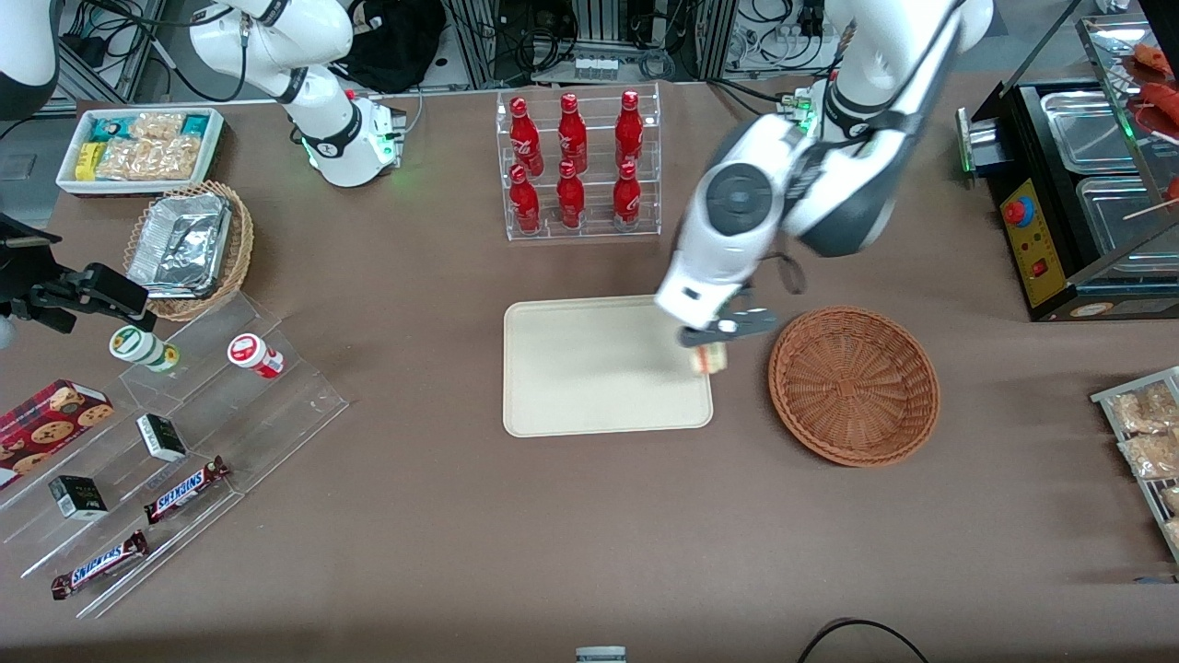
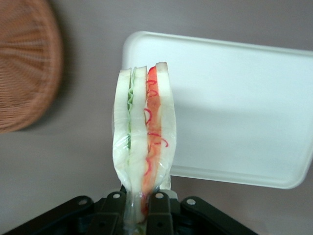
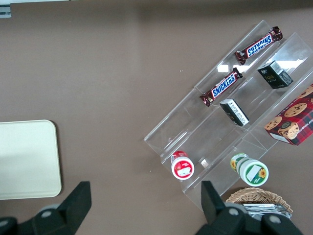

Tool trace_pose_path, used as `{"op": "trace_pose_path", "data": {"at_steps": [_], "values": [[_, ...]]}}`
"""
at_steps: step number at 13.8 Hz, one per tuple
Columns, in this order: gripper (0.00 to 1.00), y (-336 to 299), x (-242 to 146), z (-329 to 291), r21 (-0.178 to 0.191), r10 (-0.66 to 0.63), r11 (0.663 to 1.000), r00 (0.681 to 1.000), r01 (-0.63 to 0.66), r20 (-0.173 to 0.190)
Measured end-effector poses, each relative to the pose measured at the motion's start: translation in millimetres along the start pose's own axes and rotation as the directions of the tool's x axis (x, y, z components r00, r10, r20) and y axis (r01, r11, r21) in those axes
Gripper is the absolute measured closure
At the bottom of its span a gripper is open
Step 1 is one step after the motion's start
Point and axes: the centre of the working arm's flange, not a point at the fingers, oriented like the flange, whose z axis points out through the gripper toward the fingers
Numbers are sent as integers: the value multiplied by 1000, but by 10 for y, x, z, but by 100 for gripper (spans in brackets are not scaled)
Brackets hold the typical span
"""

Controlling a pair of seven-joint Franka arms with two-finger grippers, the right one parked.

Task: Place sandwich from basket to tray
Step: 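Lift the sandwich and carry it with the left gripper over the cream tray, then lower the sandwich onto the tray and open the left gripper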

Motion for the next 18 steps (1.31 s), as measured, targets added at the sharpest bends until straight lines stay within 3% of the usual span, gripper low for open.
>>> {"op": "trace_pose_path", "data": {"at_steps": [6, 11, 18], "values": [[85, 886, -152, 809, -58, 54, 997, 999, -54, 2], [85, 975, -71, 926, -62, 64, 996, 998, -64, -11], [85, 1038, -26, 1312, -39, 89, 995, 996, -90, -28]]}}
